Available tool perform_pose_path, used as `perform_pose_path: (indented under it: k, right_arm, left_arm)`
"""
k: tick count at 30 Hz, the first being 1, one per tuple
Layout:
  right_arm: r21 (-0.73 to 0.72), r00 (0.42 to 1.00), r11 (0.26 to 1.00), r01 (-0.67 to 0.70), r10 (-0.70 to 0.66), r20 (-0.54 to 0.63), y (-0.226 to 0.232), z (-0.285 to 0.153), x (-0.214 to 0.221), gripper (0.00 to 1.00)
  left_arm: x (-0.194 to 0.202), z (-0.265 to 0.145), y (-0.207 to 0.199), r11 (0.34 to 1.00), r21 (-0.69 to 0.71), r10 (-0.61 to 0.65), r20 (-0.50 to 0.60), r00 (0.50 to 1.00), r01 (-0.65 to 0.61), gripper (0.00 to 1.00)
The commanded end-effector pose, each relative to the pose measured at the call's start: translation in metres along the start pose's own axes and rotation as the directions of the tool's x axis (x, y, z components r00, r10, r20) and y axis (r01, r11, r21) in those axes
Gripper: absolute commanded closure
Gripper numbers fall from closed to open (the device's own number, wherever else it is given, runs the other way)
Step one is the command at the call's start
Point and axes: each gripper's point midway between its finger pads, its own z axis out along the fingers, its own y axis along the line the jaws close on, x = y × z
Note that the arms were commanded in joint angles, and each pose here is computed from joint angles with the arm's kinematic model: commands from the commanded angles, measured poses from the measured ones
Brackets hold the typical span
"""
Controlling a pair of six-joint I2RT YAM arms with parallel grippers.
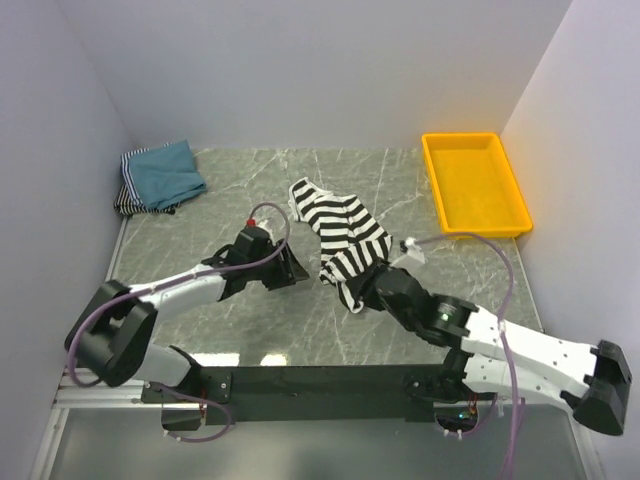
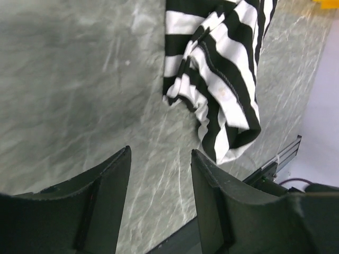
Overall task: Fold and stack the tank tops
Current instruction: Move the tank top to the center of the board, then flatten the tank top out
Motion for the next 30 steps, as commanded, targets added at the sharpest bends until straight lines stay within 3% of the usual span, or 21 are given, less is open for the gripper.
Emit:
perform_pose_path:
  k: [1, 2, 5, 9, 12, 21, 25, 29, 30]
  right_arm:
    - [0.143, 0.974, 0.965, 0.218, -0.224, 0.024, 0.002, 0.012, -0.017, 0.48]
    - [0.139, 0.956, 0.95, 0.28, -0.289, 0.046, 0.024, 0.013, -0.033, 0.48]
    - [0.206, 0.901, 0.88, 0.428, -0.433, -0.022, 0.031, 0.038, -0.035, 0.45]
    - [0.251, 0.849, 0.811, 0.529, -0.511, -0.139, 0.02, 0.073, -0.025, 0.45]
    - [0.268, 0.821, 0.777, 0.57, -0.535, -0.198, 0.007, 0.085, -0.02, 0.45]
    - [0.238, 0.801, 0.77, 0.592, -0.53, -0.277, -0.009, 0.113, 0.0, 0.47]
    - [0.271, 0.814, 0.771, 0.575, -0.506, -0.285, -0.024, 0.111, -0.001, 0.57]
    - [0.309, 0.864, 0.809, 0.5, -0.443, -0.24, -0.035, 0.101, -0.011, 0.92]
    - [0.306, 0.879, 0.825, 0.474, -0.427, -0.211, -0.032, 0.095, -0.018, 0.96]
  left_arm:
    - [-0.023, 0.013, -0.035, 0.996, 0.08, 0.029, 0.069, 0.997, -0.034, 0.46]
    - [-0.023, 0.021, -0.036, 0.997, 0.072, 0.027, 0.062, 0.998, -0.032, 0.47]
    - [-0.025, 0.036, -0.041, 0.998, 0.058, 0.032, 0.067, 0.997, -0.036, 0.48]
    - [-0.027, 0.048, -0.039, 1.0, 0.018, -0.01, 0.076, 0.997, 0.009, 0.52]
    - [-0.029, 0.054, -0.03, 0.998, -0.015, -0.055, 0.096, 0.994, 0.057, 0.53]
    - [-0.017, 0.07, -0.033, 0.997, 0.021, -0.073, 0.047, 0.996, 0.072, 0.54]
    - [-0.012, 0.075, -0.041, 0.998, 0.036, -0.046, 0.028, 0.999, 0.045, 0.53]
    - [-0.003, 0.086, -0.039, 1.0, 0.013, -0.024, -0.004, 1.0, 0.024, 0.53]
    - [-0.002, 0.089, -0.037, 1.0, 0.001, -0.023, -0.011, 1.0, 0.023, 0.53]
